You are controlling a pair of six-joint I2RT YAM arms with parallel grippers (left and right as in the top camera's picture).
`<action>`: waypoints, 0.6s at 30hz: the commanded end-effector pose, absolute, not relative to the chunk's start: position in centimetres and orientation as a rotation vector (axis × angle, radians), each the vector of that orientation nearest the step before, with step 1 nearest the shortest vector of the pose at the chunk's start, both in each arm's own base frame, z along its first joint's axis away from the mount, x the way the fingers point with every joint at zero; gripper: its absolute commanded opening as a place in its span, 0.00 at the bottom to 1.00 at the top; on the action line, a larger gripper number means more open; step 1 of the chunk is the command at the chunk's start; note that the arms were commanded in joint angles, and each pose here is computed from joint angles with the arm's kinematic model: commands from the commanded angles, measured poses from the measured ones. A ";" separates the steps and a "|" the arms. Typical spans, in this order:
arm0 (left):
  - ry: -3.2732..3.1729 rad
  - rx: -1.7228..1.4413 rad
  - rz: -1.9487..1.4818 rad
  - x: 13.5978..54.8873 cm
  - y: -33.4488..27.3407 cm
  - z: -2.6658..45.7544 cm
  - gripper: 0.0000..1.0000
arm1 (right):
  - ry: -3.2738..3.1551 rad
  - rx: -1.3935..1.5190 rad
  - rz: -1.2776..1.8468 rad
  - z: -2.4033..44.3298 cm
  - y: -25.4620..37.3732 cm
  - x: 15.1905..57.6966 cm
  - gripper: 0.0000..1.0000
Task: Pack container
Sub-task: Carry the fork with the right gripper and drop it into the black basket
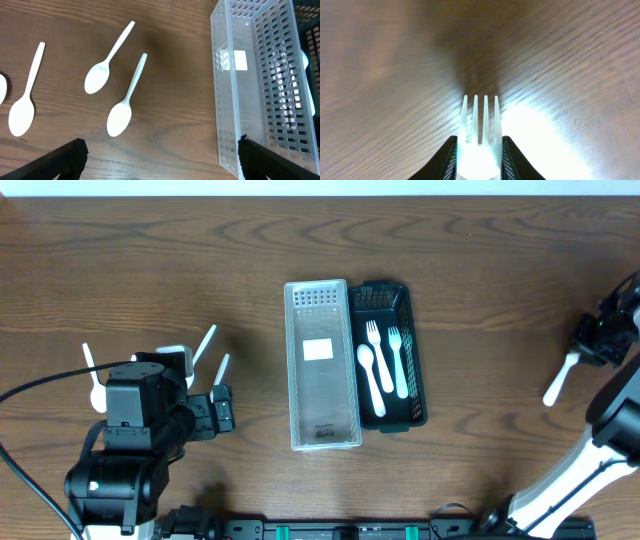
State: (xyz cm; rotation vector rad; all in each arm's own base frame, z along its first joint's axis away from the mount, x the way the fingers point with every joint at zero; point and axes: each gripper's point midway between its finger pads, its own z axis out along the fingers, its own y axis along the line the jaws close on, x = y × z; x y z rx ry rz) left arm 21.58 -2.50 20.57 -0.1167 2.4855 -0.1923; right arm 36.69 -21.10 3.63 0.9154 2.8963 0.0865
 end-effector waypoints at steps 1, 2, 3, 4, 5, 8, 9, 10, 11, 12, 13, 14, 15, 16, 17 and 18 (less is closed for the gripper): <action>2.469 -0.118 -0.189 21.7 -2.4 21.2 0.98 | 2.683 0.725 0.102 14.3 -17.1 39.7 0.03; 2.469 -0.118 -0.189 21.7 -2.4 21.2 0.98 | 2.647 0.662 0.096 16.5 -15.6 40.0 0.03; 2.469 -0.119 -0.189 21.7 -2.4 21.2 0.98 | 2.622 0.613 0.093 18.1 -14.4 40.1 0.03; 2.469 -0.119 -0.189 21.7 -2.4 21.2 0.98 | 2.581 0.533 0.093 20.6 -12.3 40.3 0.03; 2.469 -0.119 -0.189 21.7 -2.4 21.2 0.98 | 2.557 0.485 0.093 21.9 -11.0 40.3 0.03; 2.469 -0.119 -0.189 21.7 -2.4 21.2 0.98 | 2.484 0.287 0.127 26.2 -5.1 39.9 0.02; 2.469 -0.119 -0.189 21.7 -2.4 21.2 0.98 | 2.473 0.223 0.140 27.1 -3.1 39.6 0.02; 2.469 -0.119 -0.189 21.7 -2.4 21.2 0.98 | 2.468 0.166 0.158 27.7 -1.3 39.3 0.02; 2.469 -0.119 -0.189 21.7 -2.4 21.2 0.98 | 2.470 0.106 0.180 28.0 0.7 39.0 0.02; 2.469 -0.119 -0.189 21.7 -2.4 21.2 0.98 | 2.479 0.061 0.196 28.0 2.5 38.7 0.02; 2.469 -0.119 -0.189 21.7 -2.4 21.2 0.98 | 2.494 0.031 0.202 27.8 4.1 38.4 0.02; 2.469 -0.119 -0.189 21.7 -2.4 21.2 0.98 | 2.512 0.001 0.205 27.4 5.4 38.1 0.02; 2.469 -0.119 -0.189 21.7 -2.4 21.2 0.98 | 2.537 -0.032 0.205 26.8 6.7 37.8 0.02; 2.469 -0.119 -0.189 21.7 -2.4 21.2 0.98 | 2.558 -0.065 0.204 26.2 7.7 37.6 0.02; 2.469 -0.119 -0.189 21.7 -2.4 21.2 0.98 | 2.581 -0.102 0.201 25.6 8.7 37.4 0.02; 2.469 -0.119 -0.189 21.7 -2.4 21.2 0.98 | 2.611 -0.147 0.204 24.6 10.0 37.1 0.02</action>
